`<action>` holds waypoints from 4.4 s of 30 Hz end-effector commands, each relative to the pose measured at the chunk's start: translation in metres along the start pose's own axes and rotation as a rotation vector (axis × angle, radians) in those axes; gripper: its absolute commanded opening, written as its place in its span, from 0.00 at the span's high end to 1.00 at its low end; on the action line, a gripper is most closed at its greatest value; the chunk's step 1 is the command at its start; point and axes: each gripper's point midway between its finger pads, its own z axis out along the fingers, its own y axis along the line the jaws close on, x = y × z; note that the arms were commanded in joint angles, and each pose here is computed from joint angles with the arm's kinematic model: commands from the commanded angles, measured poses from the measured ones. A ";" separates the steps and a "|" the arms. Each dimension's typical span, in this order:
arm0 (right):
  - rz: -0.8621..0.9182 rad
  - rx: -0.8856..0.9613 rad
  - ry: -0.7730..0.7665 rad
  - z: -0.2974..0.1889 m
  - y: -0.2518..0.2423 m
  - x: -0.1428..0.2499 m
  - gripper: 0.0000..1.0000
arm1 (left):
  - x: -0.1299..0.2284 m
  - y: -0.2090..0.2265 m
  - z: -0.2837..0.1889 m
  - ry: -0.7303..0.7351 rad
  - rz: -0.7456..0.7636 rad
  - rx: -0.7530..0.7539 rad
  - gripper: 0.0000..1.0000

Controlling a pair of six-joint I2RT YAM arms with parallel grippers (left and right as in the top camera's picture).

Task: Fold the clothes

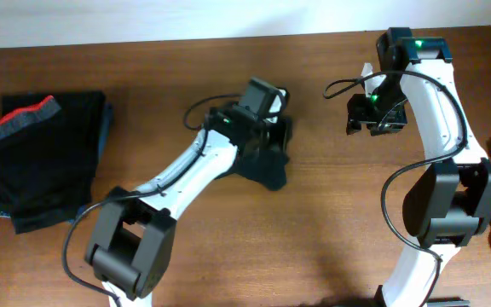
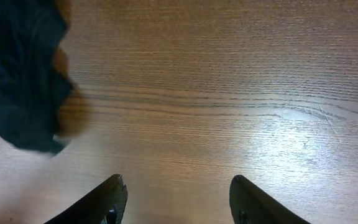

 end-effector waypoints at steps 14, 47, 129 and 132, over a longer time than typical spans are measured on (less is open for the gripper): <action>-0.212 -0.077 -0.038 0.009 0.067 -0.008 0.41 | -0.003 0.133 -0.042 0.093 -0.102 -0.355 0.87; -0.242 -0.076 -0.001 0.022 0.084 -0.004 0.40 | 0.028 0.169 0.005 0.216 -0.013 -0.452 0.64; -0.241 -0.072 0.000 0.023 0.083 -0.004 0.39 | 0.089 0.194 -0.104 0.365 -0.471 -0.782 0.83; -0.241 -0.072 0.002 0.023 0.083 -0.004 0.39 | 0.091 0.179 -0.093 0.390 -0.525 -0.665 0.80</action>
